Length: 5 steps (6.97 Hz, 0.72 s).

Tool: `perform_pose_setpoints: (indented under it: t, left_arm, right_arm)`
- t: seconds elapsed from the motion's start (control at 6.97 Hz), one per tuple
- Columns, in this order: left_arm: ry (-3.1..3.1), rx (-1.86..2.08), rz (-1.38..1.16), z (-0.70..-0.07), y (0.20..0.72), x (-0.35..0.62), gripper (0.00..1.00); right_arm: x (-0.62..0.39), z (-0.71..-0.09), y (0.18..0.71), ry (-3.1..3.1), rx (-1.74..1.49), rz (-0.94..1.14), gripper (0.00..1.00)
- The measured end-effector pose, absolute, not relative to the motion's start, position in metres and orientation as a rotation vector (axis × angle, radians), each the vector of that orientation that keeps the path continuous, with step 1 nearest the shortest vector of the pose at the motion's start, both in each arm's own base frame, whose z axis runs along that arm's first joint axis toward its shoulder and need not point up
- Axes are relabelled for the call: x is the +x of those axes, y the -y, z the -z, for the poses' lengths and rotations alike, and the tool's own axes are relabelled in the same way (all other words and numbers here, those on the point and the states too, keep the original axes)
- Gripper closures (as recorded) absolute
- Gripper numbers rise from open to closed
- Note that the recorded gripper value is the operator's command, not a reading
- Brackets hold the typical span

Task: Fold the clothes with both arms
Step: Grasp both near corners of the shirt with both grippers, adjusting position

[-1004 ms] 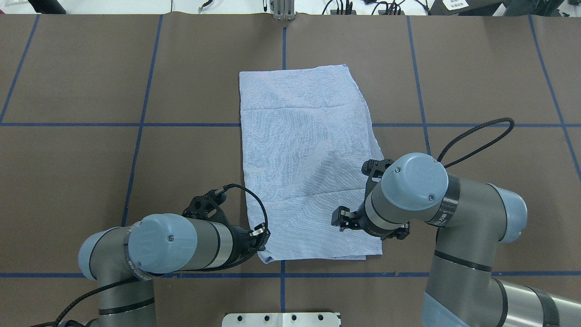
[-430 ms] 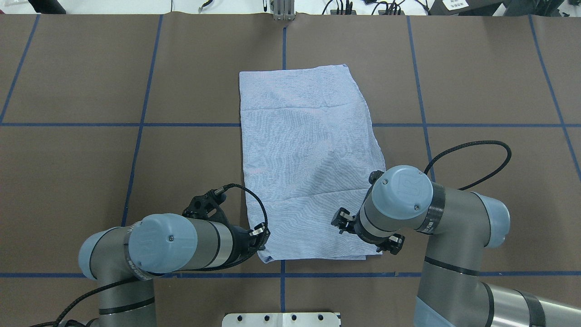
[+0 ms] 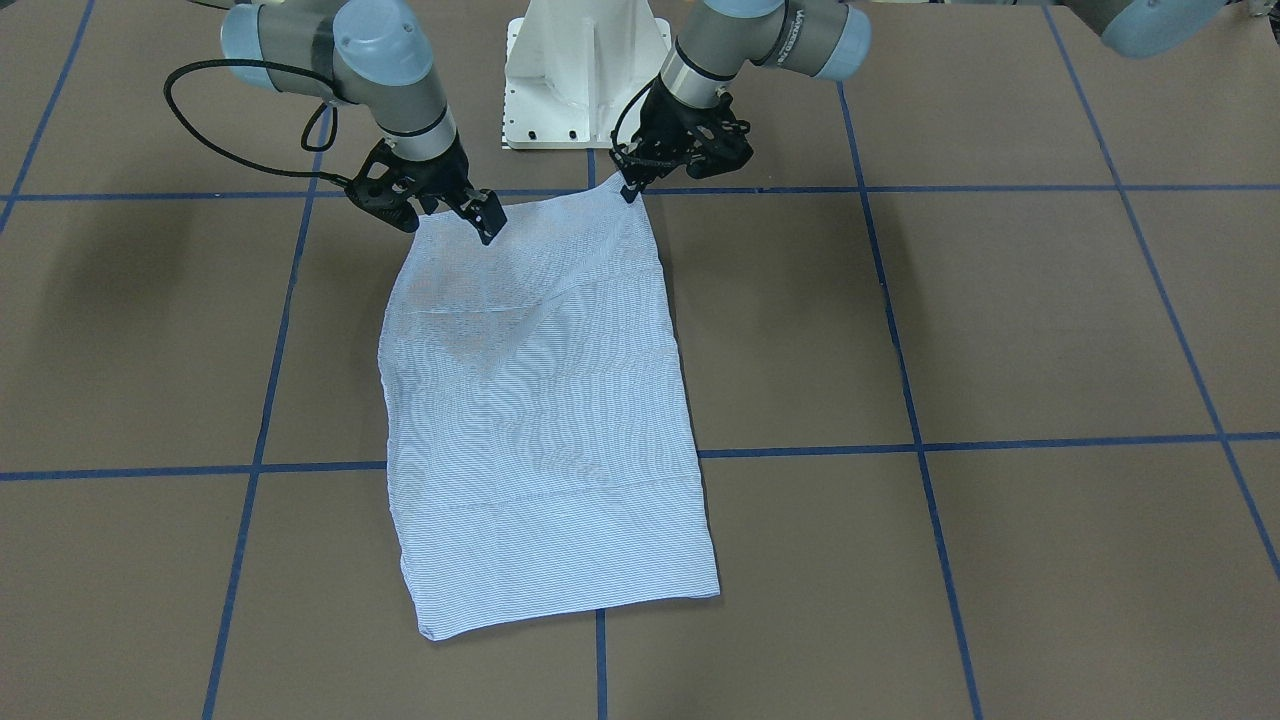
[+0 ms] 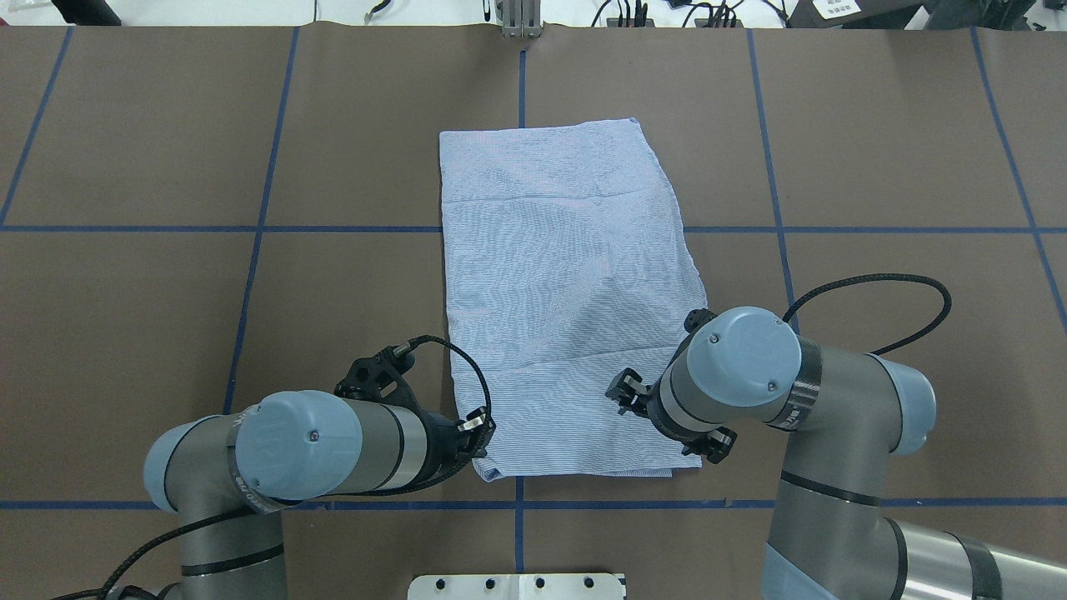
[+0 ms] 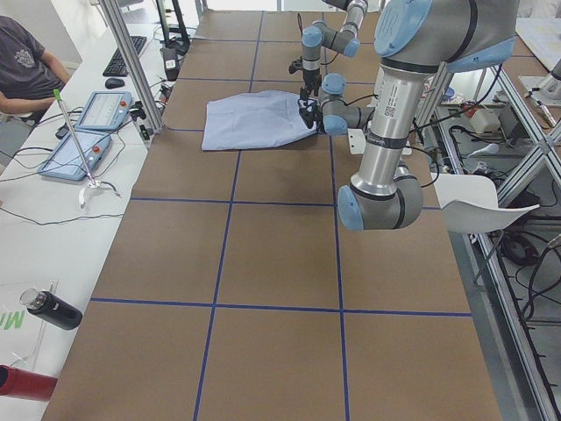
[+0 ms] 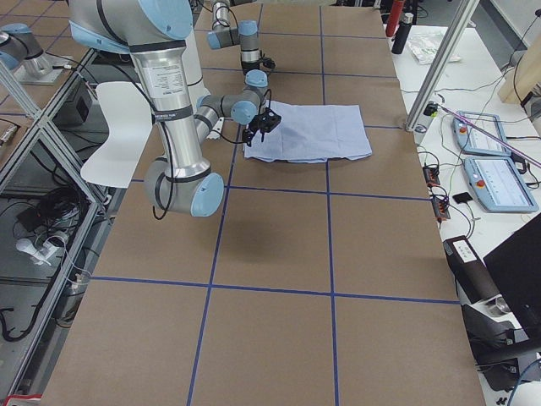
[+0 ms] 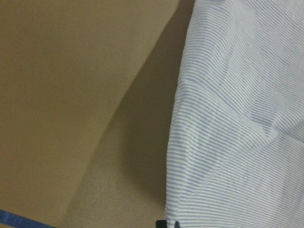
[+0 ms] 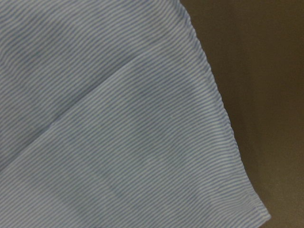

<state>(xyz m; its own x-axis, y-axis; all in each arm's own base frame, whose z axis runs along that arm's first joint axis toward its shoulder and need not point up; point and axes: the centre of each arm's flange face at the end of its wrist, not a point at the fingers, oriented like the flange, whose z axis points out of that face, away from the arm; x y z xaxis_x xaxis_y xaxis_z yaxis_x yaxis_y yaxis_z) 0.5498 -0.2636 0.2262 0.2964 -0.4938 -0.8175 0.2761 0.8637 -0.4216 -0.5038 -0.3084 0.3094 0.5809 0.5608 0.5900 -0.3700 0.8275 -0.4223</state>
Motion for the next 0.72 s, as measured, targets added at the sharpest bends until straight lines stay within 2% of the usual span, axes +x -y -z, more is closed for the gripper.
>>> perform_pose_setpoints:
  t: [0.72]
  left_arm:
    - [-1.163, -0.215, 0.517, -0.226, 0.264, 0.550, 1.00]
  right_arm:
    - [-0.519, -0.327, 0.291, 0.738, -0.271, -0.555, 0.00]
